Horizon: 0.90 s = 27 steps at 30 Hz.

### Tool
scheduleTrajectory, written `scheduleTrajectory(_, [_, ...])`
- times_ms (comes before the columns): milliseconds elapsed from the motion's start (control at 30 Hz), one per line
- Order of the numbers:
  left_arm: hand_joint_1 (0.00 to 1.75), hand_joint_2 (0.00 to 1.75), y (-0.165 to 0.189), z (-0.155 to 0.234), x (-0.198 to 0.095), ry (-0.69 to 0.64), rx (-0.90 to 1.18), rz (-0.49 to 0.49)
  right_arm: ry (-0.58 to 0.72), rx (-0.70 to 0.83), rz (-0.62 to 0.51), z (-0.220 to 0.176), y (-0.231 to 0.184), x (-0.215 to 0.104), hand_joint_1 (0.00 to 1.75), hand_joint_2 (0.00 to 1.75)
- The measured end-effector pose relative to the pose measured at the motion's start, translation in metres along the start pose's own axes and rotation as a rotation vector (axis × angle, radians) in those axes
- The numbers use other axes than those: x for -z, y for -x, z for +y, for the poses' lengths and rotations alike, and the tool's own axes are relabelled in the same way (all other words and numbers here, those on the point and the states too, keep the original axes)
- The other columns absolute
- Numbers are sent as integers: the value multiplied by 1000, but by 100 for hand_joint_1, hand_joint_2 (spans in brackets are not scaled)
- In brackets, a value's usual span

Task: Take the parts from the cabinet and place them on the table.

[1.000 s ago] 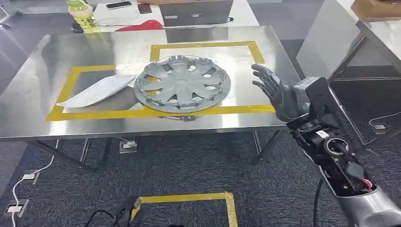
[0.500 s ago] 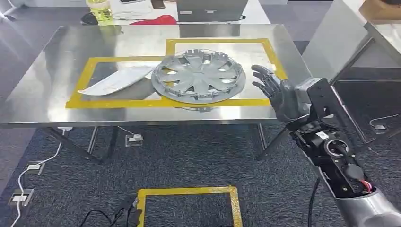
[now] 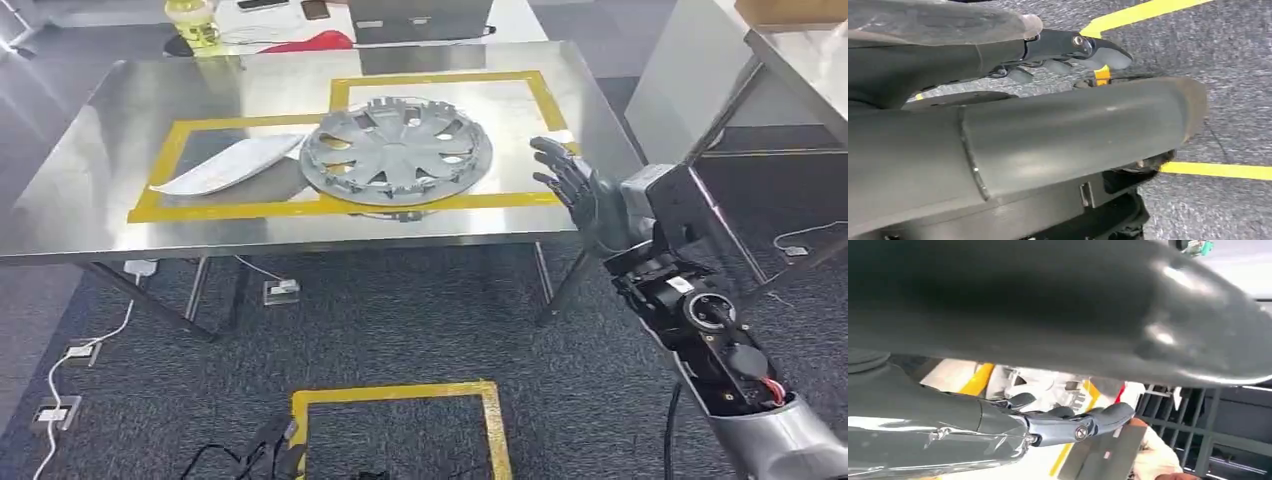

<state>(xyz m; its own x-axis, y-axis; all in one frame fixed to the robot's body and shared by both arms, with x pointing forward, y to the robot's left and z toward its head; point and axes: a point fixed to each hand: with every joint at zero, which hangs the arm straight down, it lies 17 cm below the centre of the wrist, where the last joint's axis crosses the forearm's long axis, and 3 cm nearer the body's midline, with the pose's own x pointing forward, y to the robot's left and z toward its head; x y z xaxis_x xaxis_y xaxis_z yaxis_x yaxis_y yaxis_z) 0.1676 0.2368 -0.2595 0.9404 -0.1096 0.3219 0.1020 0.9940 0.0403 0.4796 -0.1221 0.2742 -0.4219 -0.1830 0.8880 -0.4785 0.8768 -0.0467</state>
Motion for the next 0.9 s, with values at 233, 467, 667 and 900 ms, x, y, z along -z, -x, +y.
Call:
scheduleTrajectory(233, [0,0,0,0,0,0,0,0,0,0,0,0,0,0,0,0])
scheduleTrajectory(467, [0,0,0,0,0,0,0,0,0,0,0,0,0,0,0,0])
scheduleTrajectory(667, [0,0,0,0,0,0,0,0,0,0,0,0,0,0,0,0])
scheduleTrajectory(900, [0,0,0,0,0,0,0,0,0,0,0,0,0,0,0,0])
